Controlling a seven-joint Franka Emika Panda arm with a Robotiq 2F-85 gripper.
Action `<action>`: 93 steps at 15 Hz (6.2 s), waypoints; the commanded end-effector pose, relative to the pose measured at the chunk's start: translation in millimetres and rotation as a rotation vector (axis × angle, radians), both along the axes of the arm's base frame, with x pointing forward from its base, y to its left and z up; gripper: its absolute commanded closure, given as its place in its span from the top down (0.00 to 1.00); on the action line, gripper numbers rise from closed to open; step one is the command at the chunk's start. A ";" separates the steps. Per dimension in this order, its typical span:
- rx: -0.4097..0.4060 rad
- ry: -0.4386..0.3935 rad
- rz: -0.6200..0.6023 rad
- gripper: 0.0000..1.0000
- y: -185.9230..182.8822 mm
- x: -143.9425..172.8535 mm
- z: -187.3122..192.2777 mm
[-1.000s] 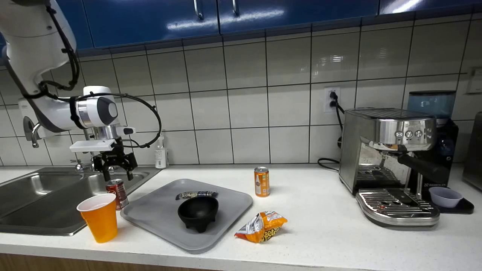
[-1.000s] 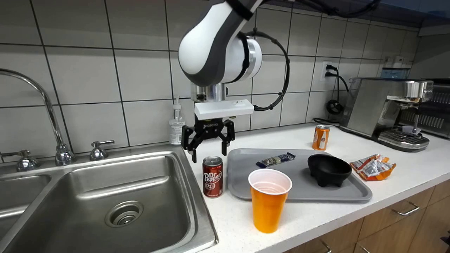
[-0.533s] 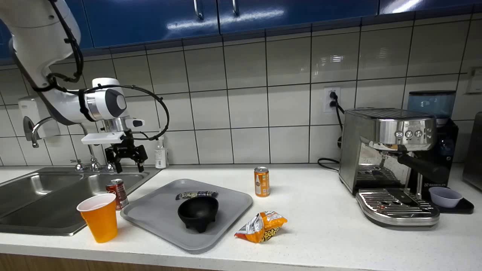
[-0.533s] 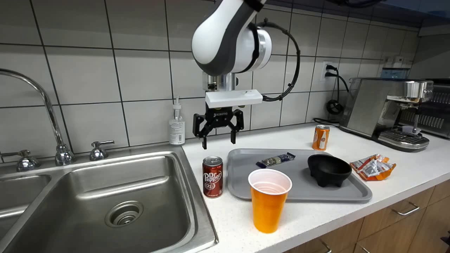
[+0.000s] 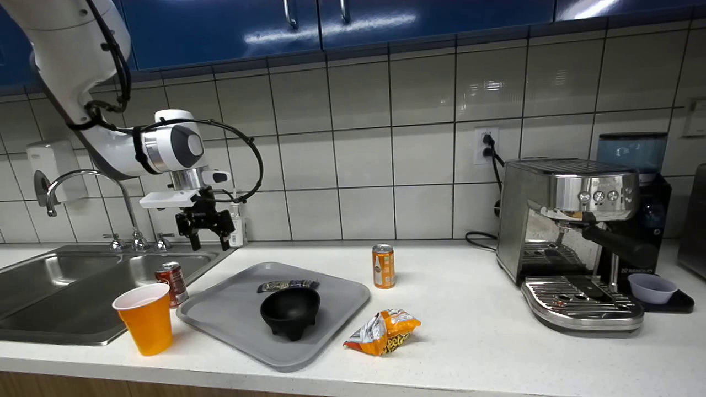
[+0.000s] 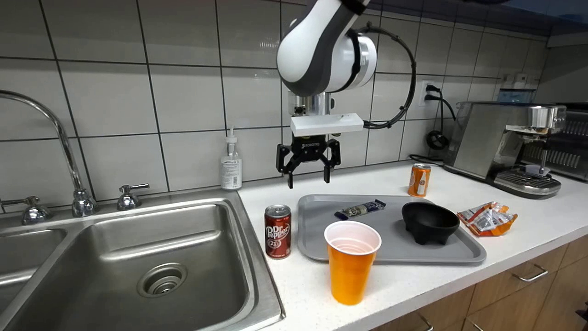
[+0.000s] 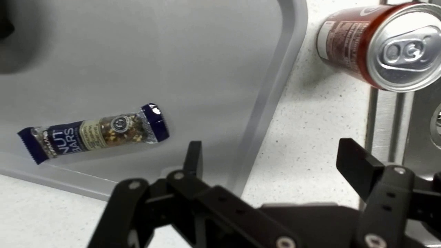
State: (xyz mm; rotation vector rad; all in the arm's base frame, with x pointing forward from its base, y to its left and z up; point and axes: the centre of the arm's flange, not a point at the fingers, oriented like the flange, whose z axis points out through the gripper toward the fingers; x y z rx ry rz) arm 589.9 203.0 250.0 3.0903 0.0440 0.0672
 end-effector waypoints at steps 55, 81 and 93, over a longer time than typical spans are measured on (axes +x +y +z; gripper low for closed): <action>-0.088 -0.105 -0.797 1.00 -139.1 41.8 -94.9; -0.095 -0.106 -0.877 0.06 -141.4 46.1 -94.6; -0.070 -0.165 -0.799 0.06 -81.5 55.0 -70.5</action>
